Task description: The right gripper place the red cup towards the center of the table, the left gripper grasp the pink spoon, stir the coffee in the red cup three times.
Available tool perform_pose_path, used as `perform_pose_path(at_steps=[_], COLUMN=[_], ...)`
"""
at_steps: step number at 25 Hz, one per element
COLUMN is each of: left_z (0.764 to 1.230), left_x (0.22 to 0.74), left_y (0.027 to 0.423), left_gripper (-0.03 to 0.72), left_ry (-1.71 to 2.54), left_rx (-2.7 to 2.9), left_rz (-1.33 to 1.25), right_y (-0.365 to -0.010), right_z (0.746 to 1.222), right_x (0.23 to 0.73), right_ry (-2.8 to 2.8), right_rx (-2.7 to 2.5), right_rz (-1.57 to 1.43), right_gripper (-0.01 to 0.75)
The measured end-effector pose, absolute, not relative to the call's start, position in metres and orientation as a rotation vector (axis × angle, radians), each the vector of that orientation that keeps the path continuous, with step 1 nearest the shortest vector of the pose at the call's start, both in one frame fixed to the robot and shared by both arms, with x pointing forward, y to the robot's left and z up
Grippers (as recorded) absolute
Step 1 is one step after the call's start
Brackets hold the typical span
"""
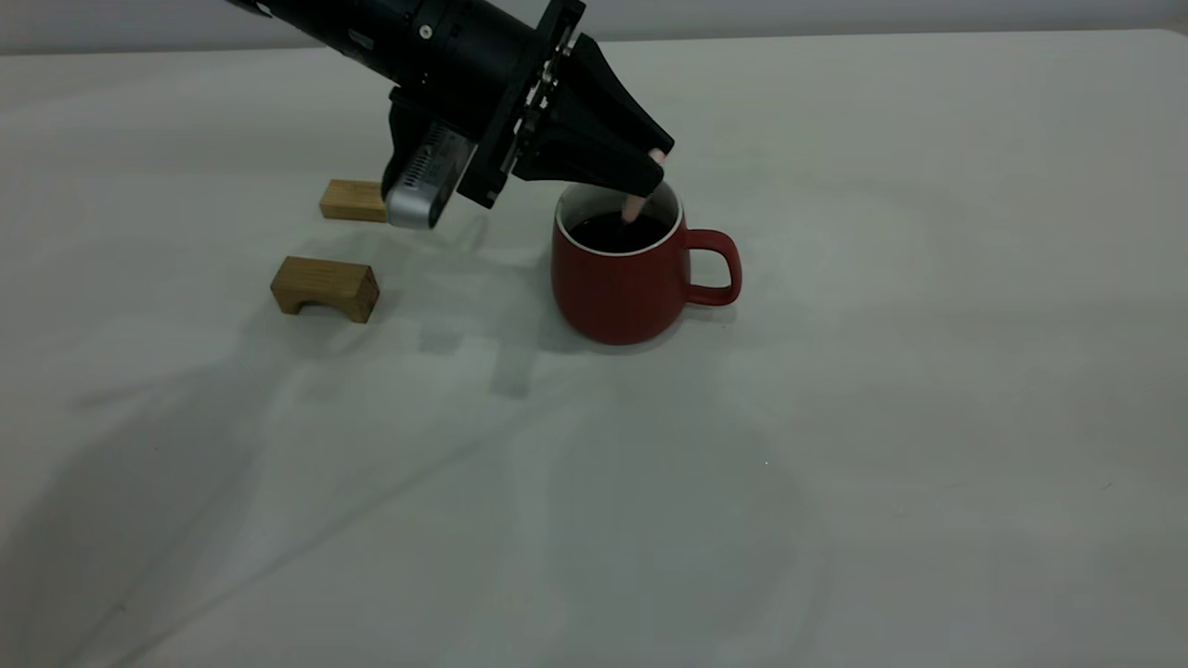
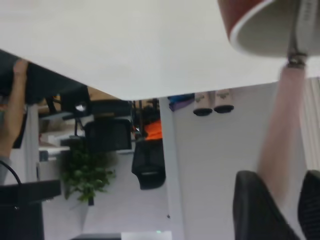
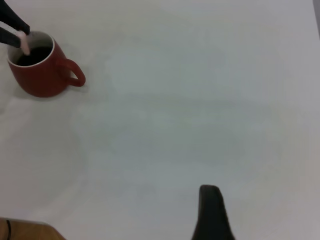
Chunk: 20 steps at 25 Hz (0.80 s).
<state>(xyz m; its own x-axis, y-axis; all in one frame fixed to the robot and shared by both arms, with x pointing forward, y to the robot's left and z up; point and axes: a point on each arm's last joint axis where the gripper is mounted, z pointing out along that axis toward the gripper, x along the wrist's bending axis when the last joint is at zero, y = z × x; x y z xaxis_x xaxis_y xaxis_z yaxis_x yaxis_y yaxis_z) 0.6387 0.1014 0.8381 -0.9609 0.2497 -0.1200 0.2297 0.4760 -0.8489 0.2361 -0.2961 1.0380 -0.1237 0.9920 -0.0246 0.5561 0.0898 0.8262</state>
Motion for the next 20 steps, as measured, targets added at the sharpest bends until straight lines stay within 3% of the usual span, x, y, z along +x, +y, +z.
perform_pose_path(at_steps=[3, 10, 17, 20], left_z=[0.847, 0.893, 0.968, 1.013], left_x=[0.641, 0.651, 0.673, 0.669], left_y=[0.104, 0.114, 0.143, 0.159], left_gripper=[0.342, 0.344, 0.345, 0.345], left_ry=[-2.720, -2.703, -2.807, -2.637], left_rx=[-0.553, -0.972, -1.561, -2.026], left_rz=[1.466, 1.140, 0.485, 0.160], right_y=[-0.296, -0.296, -0.296, -0.296], right_z=[1.038, 1.038, 1.038, 1.038], right_x=[0.236, 0.236, 0.236, 0.236], right_ry=[1.754, 1.754, 1.753, 1.753], right_rx=[1.528, 1.528, 1.528, 1.528], right_rz=[0.903, 0.903, 0.904, 0.904], right_gripper=[0.583, 0.583, 0.583, 0.583])
